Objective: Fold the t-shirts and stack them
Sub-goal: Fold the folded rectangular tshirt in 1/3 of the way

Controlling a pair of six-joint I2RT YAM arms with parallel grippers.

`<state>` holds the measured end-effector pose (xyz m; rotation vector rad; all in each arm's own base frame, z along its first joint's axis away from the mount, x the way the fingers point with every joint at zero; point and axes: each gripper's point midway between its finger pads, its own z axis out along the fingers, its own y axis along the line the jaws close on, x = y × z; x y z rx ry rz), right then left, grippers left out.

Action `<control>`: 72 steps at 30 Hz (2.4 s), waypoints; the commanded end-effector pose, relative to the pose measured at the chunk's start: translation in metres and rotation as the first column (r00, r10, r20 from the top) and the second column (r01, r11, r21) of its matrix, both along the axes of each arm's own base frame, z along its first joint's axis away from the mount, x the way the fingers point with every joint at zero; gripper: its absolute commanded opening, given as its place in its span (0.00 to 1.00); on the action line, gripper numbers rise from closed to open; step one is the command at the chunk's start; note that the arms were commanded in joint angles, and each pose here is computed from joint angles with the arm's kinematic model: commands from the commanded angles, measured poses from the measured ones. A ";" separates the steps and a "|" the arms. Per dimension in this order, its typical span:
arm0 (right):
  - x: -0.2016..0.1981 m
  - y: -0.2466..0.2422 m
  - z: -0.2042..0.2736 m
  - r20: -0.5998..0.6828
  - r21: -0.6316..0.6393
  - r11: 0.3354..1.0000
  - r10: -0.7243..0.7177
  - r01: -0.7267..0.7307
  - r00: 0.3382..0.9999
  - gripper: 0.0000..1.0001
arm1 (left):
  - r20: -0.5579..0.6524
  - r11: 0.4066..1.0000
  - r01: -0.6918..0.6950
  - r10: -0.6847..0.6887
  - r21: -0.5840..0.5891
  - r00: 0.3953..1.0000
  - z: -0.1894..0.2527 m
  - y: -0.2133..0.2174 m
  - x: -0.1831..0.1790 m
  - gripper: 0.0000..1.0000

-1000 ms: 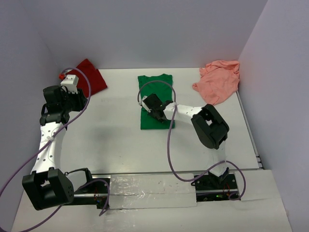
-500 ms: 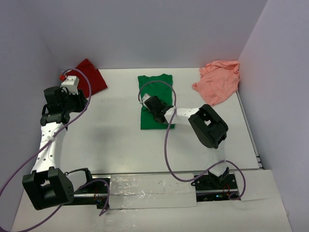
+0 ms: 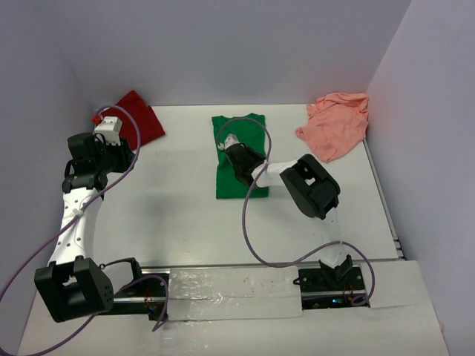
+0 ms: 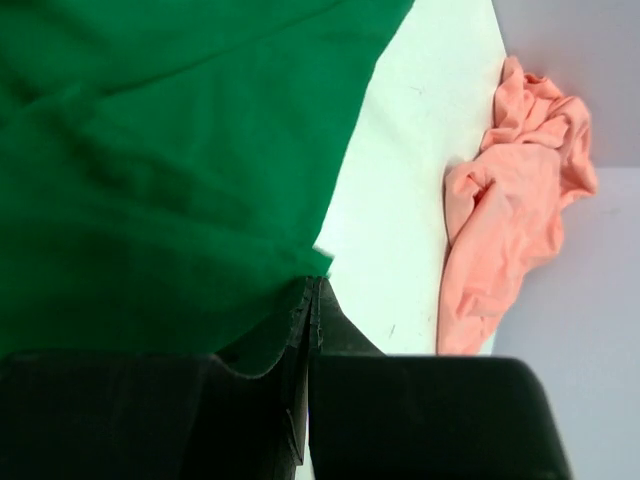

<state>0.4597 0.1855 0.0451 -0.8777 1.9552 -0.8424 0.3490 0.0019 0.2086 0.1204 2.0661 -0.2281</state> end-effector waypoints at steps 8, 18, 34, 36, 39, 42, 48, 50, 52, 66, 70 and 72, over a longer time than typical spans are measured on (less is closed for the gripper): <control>0.016 0.016 0.059 0.079 0.340 0.939 0.021 -0.047 0.997 0.00 | 0.088 0.983 0.177 -0.171 -0.055 0.981 0.030 -0.032 -0.016 0.43; -0.051 0.090 0.126 -0.059 0.703 0.656 0.438 -0.274 0.897 0.03 | 0.125 0.875 0.469 -0.456 -0.117 0.881 0.037 -0.077 -0.051 0.44; -0.052 0.127 0.049 -0.559 0.673 0.731 0.404 0.111 0.724 0.00 | 0.138 0.862 0.494 -0.479 -0.112 0.867 0.041 -0.081 -0.057 0.45; -0.050 0.124 0.043 -0.579 0.652 0.747 0.376 0.133 0.724 0.00 | 0.135 0.863 0.492 -0.477 -0.113 0.868 0.039 -0.081 -0.057 0.45; -0.052 0.118 0.040 -0.588 0.629 0.765 0.348 0.143 0.730 0.00 | 0.132 0.864 0.490 -0.476 -0.113 0.870 0.037 -0.081 -0.057 0.45; -0.057 0.111 0.041 -0.596 0.613 0.778 0.339 0.140 0.728 0.00 | 0.133 0.864 0.491 -0.476 -0.114 0.869 0.036 -0.081 -0.056 0.45; -0.065 0.104 0.033 -0.606 0.598 0.789 0.334 0.138 0.722 0.00 | 0.132 0.861 0.496 -0.481 -0.118 0.867 0.035 -0.081 -0.055 0.45; -0.064 0.103 0.030 -0.592 0.603 0.787 0.333 0.129 0.734 0.00 | 0.134 0.863 0.492 -0.478 -0.110 0.868 0.035 -0.080 -0.055 0.45; -0.060 0.108 0.025 -0.555 0.634 0.766 0.354 0.106 0.753 0.00 | 0.138 0.865 0.490 -0.475 -0.107 0.869 0.033 -0.080 -0.054 0.45; 0.000 0.138 0.077 -0.193 0.726 0.678 0.367 -0.119 0.910 0.00 | 0.114 0.876 0.469 -0.458 -0.113 0.882 0.022 -0.075 -0.045 0.45; 0.006 0.141 0.080 -0.185 0.726 0.677 0.361 -0.121 0.914 0.00 | 0.111 0.876 0.469 -0.458 -0.113 0.882 0.022 -0.075 -0.045 0.45; 0.008 0.141 0.080 -0.174 0.732 0.670 0.359 -0.123 0.917 0.00 | 0.111 0.875 0.471 -0.460 -0.111 0.881 0.022 -0.075 -0.046 0.45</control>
